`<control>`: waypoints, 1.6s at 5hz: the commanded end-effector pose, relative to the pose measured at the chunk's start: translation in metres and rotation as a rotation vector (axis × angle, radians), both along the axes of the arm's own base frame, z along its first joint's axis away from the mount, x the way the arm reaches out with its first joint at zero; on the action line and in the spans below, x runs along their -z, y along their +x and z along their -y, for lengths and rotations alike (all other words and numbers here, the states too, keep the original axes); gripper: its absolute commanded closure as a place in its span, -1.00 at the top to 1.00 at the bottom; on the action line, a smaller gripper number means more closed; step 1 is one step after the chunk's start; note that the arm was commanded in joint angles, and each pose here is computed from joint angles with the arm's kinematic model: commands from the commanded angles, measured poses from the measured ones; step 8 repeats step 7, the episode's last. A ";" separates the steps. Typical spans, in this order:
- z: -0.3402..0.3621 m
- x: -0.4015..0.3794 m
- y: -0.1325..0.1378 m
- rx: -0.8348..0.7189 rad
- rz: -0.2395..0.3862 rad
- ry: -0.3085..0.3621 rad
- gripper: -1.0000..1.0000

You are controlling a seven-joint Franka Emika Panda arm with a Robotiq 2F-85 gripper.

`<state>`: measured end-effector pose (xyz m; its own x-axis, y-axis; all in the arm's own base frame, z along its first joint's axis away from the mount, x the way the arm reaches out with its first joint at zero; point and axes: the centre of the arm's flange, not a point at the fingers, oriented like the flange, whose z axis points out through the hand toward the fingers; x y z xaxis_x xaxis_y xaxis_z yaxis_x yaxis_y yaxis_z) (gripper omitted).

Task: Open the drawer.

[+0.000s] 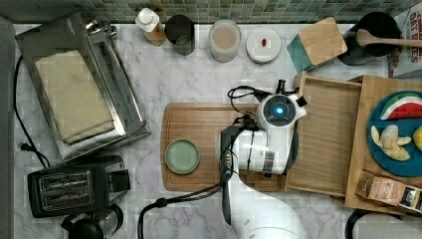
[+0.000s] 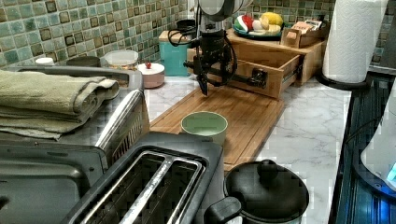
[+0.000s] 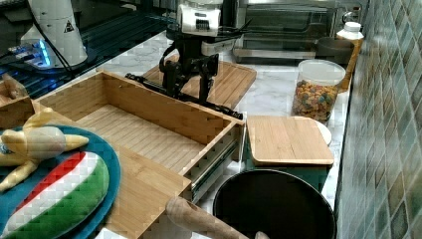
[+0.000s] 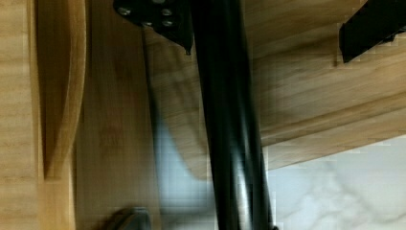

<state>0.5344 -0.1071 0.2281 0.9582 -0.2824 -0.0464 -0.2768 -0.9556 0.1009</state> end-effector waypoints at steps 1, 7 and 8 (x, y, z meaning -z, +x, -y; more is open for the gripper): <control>-0.157 -0.015 0.016 -0.026 0.018 0.061 1.00; -0.154 -0.016 0.020 0.008 0.015 0.101 1.00; -0.154 -0.016 0.020 0.008 0.015 0.101 1.00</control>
